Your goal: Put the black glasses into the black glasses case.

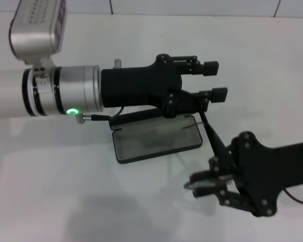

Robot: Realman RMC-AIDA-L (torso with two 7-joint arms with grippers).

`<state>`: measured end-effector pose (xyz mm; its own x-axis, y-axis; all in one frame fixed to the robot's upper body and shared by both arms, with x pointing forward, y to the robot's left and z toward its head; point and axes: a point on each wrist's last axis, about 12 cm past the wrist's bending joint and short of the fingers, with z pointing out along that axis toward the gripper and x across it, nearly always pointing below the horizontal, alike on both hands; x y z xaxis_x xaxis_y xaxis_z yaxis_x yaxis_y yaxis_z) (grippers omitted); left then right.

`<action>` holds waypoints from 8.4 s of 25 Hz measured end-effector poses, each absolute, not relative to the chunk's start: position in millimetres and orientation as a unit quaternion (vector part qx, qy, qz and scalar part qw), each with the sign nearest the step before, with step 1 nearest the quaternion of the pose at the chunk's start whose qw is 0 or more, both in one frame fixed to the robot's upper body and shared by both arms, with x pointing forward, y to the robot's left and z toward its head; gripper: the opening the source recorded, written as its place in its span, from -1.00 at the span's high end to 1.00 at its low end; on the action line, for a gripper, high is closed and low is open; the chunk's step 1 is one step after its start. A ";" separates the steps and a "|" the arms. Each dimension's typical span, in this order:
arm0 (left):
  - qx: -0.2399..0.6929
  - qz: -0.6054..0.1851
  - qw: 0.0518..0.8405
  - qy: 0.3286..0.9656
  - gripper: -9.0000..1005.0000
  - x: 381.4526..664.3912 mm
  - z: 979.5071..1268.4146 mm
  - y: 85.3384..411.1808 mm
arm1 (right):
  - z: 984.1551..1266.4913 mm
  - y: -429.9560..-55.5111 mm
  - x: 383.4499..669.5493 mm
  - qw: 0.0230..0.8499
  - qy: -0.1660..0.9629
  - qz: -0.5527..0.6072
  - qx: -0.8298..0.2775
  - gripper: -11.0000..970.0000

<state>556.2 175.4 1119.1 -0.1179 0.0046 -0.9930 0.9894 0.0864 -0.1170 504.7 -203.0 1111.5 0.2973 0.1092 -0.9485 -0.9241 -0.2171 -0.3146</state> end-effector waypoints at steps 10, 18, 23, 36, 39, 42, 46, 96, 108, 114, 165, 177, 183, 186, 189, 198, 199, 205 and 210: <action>0.480 -0.511 0.496 0.513 -0.13 544.7 1117.5 173.8 | 1107.7 -200.7 512.6 0.511 0.386 0.485 -0.595 0.71; 0.485 -0.514 0.494 0.506 -0.13 541.7 1117.2 172.8 | 1101.6 -202.5 514.8 0.509 0.415 0.474 -0.587 0.70; 0.486 -0.519 0.493 0.501 -0.13 539.9 1117.9 173.7 | 1100.3 -202.6 515.5 0.509 0.420 0.471 -0.586 0.69; 0.493 -0.522 0.488 0.496 -0.13 538.1 1118.6 175.1 | 1097.8 -201.6 517.1 0.506 0.435 0.466 -0.580 0.68; 0.497 -0.520 0.487 0.496 -0.13 537.7 1117.9 175.2 | 1097.8 -201.9 517.4 0.506 0.437 0.466 -0.580 0.67; 0.488 -0.509 0.505 0.497 -0.13 539.1 1117.5 180.5 | 1097.6 -204.1 517.4 0.504 0.438 0.462 -0.584 0.67; 0.419 -0.479 0.574 0.515 -0.13 545.6 1120.1 209.4 | 1095.1 -207.5 516.0 0.498 0.442 0.451 -0.594 0.66; 0.290 -0.406 0.644 0.581 -0.13 560.4 1115.6 257.4 | 1073.8 -103.0 515.3 0.465 0.534 0.088 -0.701 0.60; 0.285 -0.406 0.641 0.585 -0.13 557.1 1111.9 259.0 | 1078.0 -104.2 514.4 0.470 0.544 0.100 -0.688 0.52; 0.285 -0.406 0.639 0.588 -0.12 556.3 1110.7 259.4 | 1096.8 -126.8 506.6 0.436 0.538 0.208 -0.691 0.50; 0.310 -0.357 0.566 0.675 -0.12 573.2 1088.1 245.0 | 1081.4 -129.2 576.2 0.366 0.647 0.308 -0.594 0.33; 0.363 -0.366 0.516 0.685 -0.12 568.3 1080.2 229.7 | 1121.5 -245.6 546.0 0.461 0.607 0.385 -0.521 0.29; 0.369 -0.348 0.499 0.703 -0.12 571.9 1075.3 228.3 | 1122.4 -311.0 513.5 0.584 0.600 0.356 -0.415 0.27; 0.378 -0.344 0.487 0.709 -0.12 574.2 1074.1 224.2 | 1120.8 -317.9 508.1 0.599 0.599 0.353 -0.398 0.26; 0.390 -0.336 0.471 0.716 -0.12 577.2 1072.0 218.1 | 1118.8 -317.0 511.0 0.598 0.603 0.354 -0.392 0.15; 0.444 -0.334 0.426 0.714 -0.12 565.2 1059.3 203.9 | 1119.1 -313.3 517.3 0.597 0.603 0.350 -0.397 -0.01; 0.448 -0.334 0.425 0.712 -0.12 563.2 1057.7 204.4 | 1119.3 -312.7 518.7 0.597 0.604 0.348 -0.397 -0.02; 0.454 -0.331 0.427 0.708 -0.14 557.1 1052.9 206.9 | 1118.5 -311.6 521.0 0.596 0.607 0.345 -0.397 -0.04; 0.451 -0.364 0.456 0.675 -0.16 549.6 1060.6 206.9 | 1117.0 -301.6 522.2 0.581 0.602 0.356 -0.415 -0.06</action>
